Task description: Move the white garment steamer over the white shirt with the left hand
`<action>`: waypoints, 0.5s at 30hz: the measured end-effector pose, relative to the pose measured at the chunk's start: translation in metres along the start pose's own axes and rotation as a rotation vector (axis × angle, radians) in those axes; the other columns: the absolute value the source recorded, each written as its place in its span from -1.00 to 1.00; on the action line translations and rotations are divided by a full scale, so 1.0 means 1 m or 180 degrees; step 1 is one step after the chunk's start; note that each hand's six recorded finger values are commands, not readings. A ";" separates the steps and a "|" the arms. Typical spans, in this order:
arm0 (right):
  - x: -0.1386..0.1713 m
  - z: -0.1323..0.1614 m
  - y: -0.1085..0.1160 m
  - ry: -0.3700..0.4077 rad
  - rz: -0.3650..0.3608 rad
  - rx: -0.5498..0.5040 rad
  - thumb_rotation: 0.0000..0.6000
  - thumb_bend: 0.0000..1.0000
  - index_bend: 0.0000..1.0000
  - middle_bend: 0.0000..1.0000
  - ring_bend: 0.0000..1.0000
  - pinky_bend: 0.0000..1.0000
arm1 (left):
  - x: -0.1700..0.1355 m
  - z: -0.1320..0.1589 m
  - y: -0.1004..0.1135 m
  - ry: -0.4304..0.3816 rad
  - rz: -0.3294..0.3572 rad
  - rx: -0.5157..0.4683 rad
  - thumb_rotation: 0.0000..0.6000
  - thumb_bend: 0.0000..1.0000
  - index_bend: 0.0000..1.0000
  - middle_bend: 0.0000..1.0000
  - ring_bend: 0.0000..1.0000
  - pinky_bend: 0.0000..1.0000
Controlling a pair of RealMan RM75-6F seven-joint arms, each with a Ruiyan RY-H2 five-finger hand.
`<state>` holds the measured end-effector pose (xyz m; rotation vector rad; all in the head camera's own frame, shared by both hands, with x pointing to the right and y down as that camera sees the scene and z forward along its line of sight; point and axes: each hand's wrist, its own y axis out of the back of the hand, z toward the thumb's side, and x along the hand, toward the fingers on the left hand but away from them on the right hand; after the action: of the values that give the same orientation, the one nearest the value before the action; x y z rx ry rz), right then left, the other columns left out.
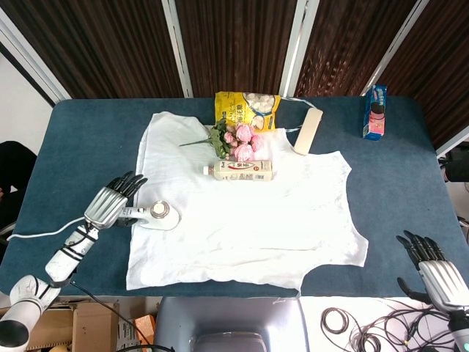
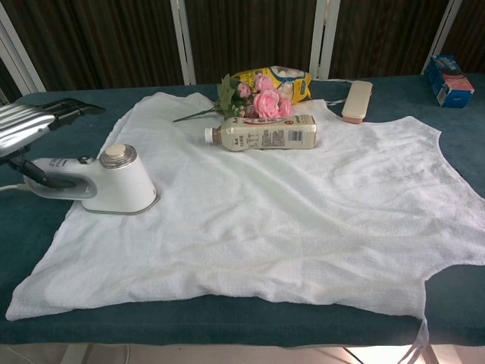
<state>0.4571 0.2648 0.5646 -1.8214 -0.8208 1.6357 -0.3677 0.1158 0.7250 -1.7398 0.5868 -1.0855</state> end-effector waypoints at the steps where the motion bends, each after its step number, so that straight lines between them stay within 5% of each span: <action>1: 0.000 0.000 0.000 0.0003 -0.0003 0.0001 1.00 -0.38 -1.00 -1.00 -1.00 -1.00 | -0.003 -0.001 0.003 -0.0012 0.0022 0.0007 0.64 -1.00 -1.00 -0.87 -0.96 -0.53; 9: 0.001 0.000 0.000 -0.0014 -0.0020 0.0007 1.00 -0.38 -1.00 -1.00 -1.00 -1.00 | -0.051 -0.007 0.035 -0.0010 0.0388 -0.0137 0.37 -1.00 -1.00 -0.84 -0.93 -0.56; 15: 0.000 0.002 -0.002 -0.0013 -0.0013 0.0058 1.00 -0.38 -1.00 -1.00 -1.00 -1.00 | -0.105 -0.003 0.038 0.0469 0.0338 -0.0612 0.79 -1.00 -1.00 -0.90 -1.00 -0.65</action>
<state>0.4547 0.2664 0.5660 -1.8035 -0.8082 1.6398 -0.4182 0.1800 0.6483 -1.7795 0.8907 -1.1182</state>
